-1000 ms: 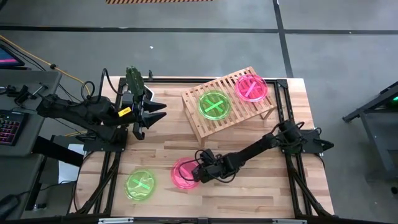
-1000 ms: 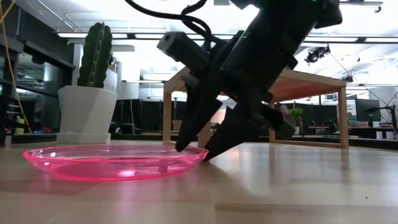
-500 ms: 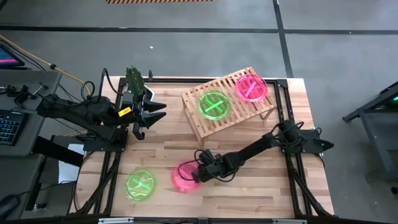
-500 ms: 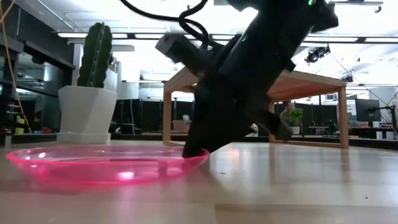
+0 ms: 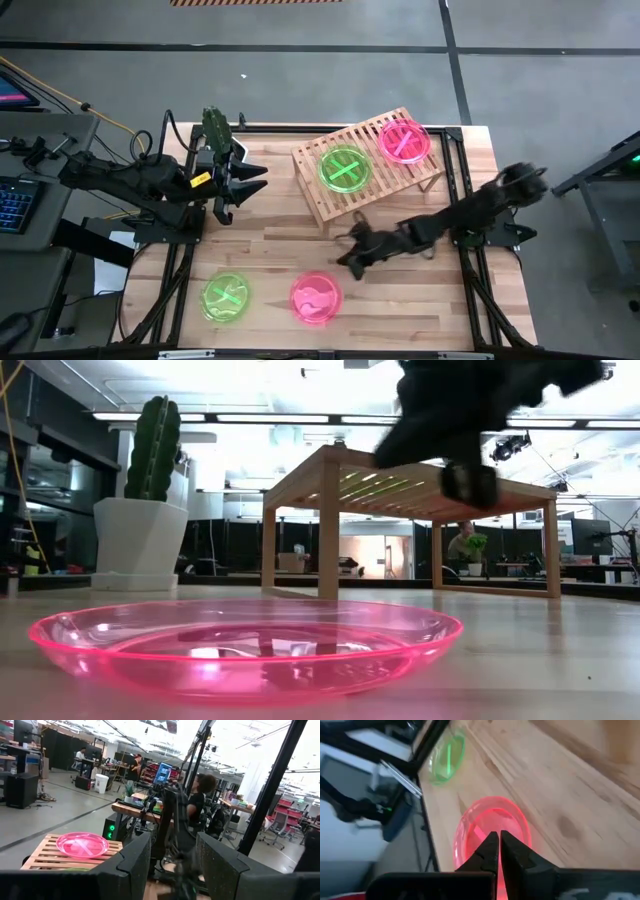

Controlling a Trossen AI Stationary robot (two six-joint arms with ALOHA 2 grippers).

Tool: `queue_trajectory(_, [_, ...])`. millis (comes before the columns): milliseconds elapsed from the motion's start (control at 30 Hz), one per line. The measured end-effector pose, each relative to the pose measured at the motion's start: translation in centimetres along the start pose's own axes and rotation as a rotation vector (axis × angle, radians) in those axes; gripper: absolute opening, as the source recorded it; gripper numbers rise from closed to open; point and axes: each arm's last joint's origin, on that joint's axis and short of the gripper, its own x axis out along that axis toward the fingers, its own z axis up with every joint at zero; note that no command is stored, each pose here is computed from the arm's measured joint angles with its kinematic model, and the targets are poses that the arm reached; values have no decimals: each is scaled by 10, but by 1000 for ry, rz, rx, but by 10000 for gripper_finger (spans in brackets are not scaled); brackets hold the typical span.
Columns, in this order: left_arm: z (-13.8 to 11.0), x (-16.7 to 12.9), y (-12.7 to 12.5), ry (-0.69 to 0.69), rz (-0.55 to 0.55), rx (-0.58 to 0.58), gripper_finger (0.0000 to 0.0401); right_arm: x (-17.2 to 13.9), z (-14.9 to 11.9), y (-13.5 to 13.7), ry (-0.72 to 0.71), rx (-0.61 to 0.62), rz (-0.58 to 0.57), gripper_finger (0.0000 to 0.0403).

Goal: Place and stack plates onto a shelf
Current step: Stack the pink plate on top of the other pink plate on the shelf

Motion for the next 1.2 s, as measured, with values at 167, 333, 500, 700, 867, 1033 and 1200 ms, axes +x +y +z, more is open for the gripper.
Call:
queue_trajectory(167, [0, 0, 0, -2, 5, 0, 148, -35, -9, -9, -33, 131, 38, 0])
queue_trajectory(333, [0, 0, 1, -6, 31, 1, 148, -23, -27, 9, 18, 143, 58, 0])
queue_trajectory(500, [0, 0, 1, -7, 32, 1, 148, 10, -49, 33, 123, 62, -35, 0])
queue_trajectory(700, [-1, 0, 1, 8, 36, 7, 148, 46, -53, 43, 168, -43, -254, 1])
queue_trajectory(867, [-2, 0, 1, 15, 37, 10, 148, 60, -47, 34, 190, -34, -336, 45])
queue_trajectory(1033, [-3, 0, 2, 23, 40, 13, 148, 61, -41, 27, 134, -28, -389, 131])
queue_trajectory(1200, [-4, 0, 2, 29, 41, 16, 148, 65, -47, 24, 70, 15, -356, 195])
